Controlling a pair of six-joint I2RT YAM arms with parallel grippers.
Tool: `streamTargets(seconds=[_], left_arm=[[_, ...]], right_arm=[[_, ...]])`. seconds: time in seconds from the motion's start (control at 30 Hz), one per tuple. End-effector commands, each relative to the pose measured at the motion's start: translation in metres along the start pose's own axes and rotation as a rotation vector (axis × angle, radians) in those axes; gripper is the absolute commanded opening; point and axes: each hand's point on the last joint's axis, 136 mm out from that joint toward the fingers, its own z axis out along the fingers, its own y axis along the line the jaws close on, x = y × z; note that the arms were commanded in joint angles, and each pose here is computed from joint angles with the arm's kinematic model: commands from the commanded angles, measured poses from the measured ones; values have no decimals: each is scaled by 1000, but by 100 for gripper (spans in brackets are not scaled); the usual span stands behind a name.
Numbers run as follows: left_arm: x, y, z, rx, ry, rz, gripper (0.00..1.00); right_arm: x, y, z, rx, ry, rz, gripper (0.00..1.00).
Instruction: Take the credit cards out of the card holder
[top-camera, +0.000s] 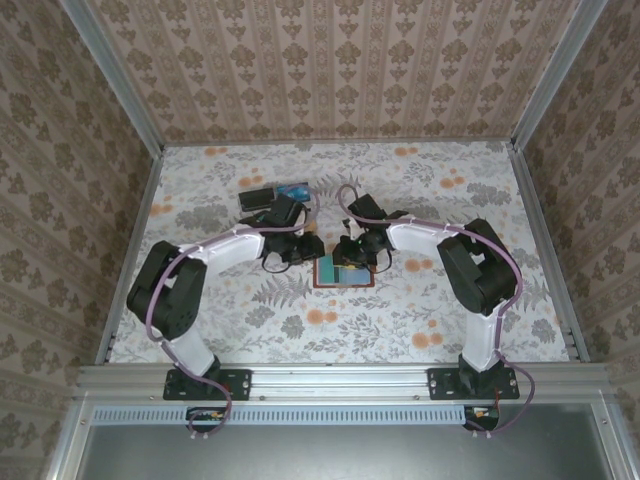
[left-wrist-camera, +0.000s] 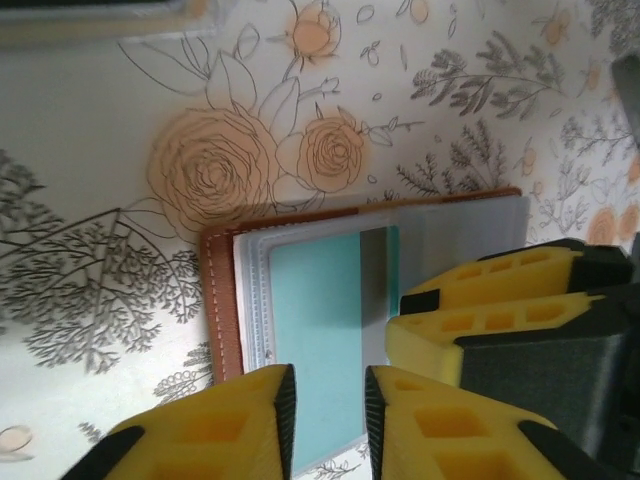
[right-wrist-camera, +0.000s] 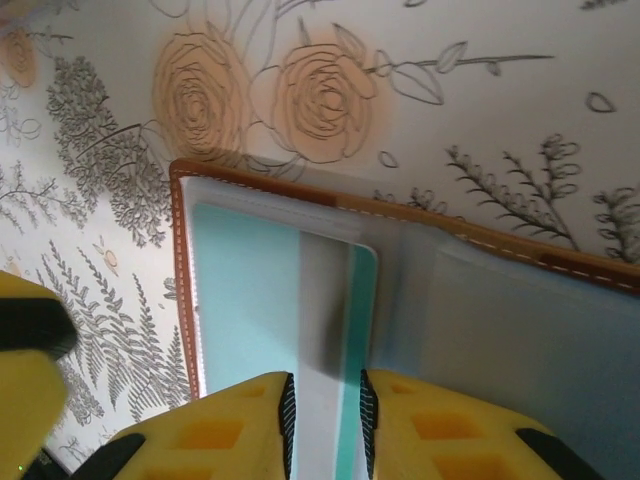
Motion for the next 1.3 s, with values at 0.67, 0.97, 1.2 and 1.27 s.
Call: streamTargets(seconds=[0.67,0.97,1.2,1.27], left_arm=[[16,19,37,-77,86,-57,10],[29,31,44,-121,132,-73,8],[35,37,47,-135,146,-86,8],[35,38,48,-136,148,-87,8]], right_arm=[[6,-16,4,-12,34,73,19],[7,-8,9,-103,45,80,13],[3,4,5,-204,31,63,15],[2,9,3,-248,23,61,16]])
